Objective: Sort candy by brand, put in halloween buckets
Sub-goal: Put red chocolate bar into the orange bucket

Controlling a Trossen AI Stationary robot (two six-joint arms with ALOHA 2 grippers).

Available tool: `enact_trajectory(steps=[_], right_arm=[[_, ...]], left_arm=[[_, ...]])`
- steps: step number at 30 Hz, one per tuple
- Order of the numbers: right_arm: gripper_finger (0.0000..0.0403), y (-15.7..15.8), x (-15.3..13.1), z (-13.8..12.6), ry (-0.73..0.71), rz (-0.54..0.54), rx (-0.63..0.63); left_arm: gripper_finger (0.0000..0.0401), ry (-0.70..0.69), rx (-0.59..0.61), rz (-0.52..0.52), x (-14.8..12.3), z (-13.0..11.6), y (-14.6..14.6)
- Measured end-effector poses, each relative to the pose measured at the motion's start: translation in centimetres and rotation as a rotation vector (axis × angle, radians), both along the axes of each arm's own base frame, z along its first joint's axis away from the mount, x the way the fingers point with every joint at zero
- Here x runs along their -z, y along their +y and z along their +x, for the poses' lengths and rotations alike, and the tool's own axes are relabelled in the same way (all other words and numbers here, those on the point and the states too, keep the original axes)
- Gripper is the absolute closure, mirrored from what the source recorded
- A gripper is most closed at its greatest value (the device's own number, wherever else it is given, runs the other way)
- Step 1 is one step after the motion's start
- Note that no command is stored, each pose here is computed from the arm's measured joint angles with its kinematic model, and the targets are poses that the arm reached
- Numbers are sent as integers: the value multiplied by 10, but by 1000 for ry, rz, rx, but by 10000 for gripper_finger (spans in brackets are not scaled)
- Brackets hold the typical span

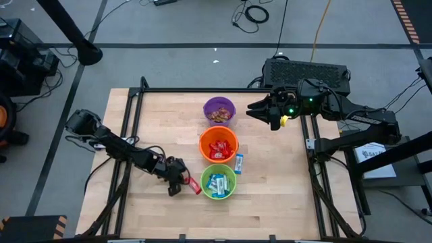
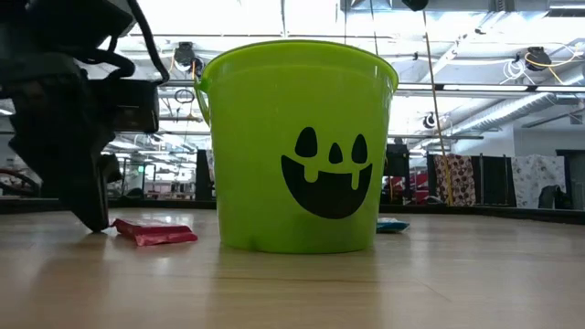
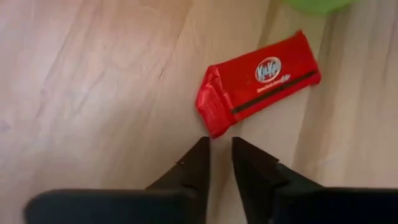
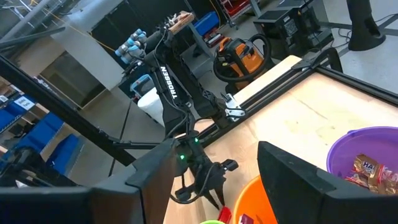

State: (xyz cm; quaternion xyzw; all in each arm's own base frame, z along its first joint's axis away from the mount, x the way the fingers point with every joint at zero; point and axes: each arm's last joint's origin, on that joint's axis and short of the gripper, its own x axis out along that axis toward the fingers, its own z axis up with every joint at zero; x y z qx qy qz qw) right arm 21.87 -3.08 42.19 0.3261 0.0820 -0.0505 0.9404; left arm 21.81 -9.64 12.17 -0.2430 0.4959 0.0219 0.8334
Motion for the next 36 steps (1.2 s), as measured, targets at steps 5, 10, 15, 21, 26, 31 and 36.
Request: enact_trajectory(steps=[5, 10, 15, 21, 26, 31, 36], right_arm=[[186, 0, 0, 0, 0, -4, -1], [186, 0, 0, 0, 1, -12, -2], [186, 0, 0, 0, 1, -23, -4], [186, 0, 0, 0, 1, -24, -4], [186, 0, 0, 0, 1, -18, -5], [186, 1, 0, 0, 0, 4, -24], [186, 4, 0, 0, 1, 9, -38]], left_arm=[[276, -77, -98, -67, -12, 7, -2], [255, -209, -133, 16, -33, 21, -8], [252, -280, 132, 212, -41, 26, -11], [250, -258, 406, 346, -36, 23, -7], [209, -296, 625, 371, -31, 27, -8], [153, -312, 725, 451, -16, 35, -10], [145, -283, 772, 494, 0, 45, -13]])
